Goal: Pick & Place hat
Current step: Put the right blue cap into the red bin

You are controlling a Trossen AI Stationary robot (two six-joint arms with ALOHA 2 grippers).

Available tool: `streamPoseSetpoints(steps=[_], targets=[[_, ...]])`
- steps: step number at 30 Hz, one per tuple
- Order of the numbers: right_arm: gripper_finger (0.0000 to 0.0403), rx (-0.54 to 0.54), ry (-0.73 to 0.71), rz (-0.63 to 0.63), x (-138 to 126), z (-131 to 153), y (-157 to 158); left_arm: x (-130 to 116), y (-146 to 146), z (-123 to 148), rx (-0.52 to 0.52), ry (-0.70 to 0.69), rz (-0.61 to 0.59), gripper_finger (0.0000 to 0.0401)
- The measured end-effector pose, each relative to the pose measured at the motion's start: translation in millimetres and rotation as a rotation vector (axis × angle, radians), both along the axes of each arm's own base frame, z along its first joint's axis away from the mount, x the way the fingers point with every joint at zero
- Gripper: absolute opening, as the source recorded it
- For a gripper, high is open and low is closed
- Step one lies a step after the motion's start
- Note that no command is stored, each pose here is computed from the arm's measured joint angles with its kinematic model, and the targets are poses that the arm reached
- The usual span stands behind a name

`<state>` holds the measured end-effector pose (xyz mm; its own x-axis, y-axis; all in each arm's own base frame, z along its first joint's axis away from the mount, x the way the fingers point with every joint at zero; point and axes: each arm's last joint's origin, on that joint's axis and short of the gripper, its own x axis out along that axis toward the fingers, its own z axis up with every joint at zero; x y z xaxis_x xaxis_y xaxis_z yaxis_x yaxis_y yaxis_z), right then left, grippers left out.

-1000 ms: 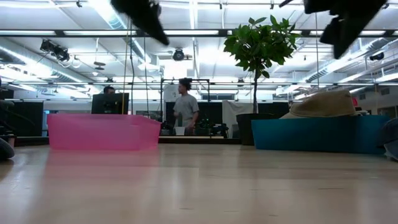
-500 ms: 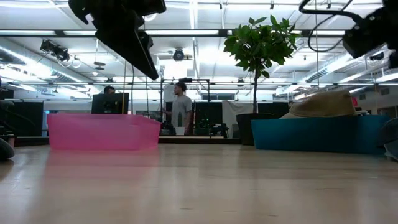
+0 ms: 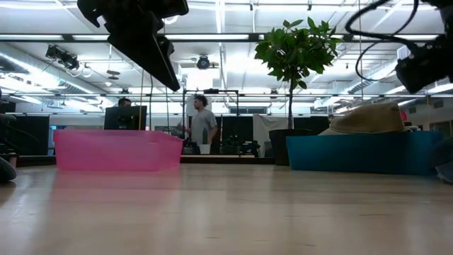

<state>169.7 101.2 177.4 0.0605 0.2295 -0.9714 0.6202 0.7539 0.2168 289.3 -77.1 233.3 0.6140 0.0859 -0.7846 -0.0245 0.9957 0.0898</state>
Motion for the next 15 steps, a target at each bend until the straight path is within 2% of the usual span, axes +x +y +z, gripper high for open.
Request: streamPoseSetpoints(steps=[3, 5, 7, 11, 13, 15], targets=[[0.0039, 0.063, -0.016, 0.049, 5, 9, 4, 0, 0, 0, 0.005, 0.001, -0.007, 0.0206], [0.0012, 0.119, -0.04, 0.071, 10, 18, 8, 0, 0, 0, 0.005, 0.001, -0.006, 0.0206], [0.0017, 0.168, -0.109, 0.086, 18, 31, 14, 0, 0, 0, 0.005, 0.001, -0.007, 0.0206], [0.0016, 0.229, -0.346, 0.198, 39, 63, 24, 0, 0, 0, 0.005, 0.001, -0.007, 0.0206], [0.0008, 0.211, -0.487, 0.279, 48, 80, 26, 0, 0, 0, 0.005, 0.001, -0.006, 0.0206], [0.0006, 0.145, -0.606, 0.351, 55, 94, 24, 0, 0, 0, 0.0, 0.002, -0.011, 0.0206]])
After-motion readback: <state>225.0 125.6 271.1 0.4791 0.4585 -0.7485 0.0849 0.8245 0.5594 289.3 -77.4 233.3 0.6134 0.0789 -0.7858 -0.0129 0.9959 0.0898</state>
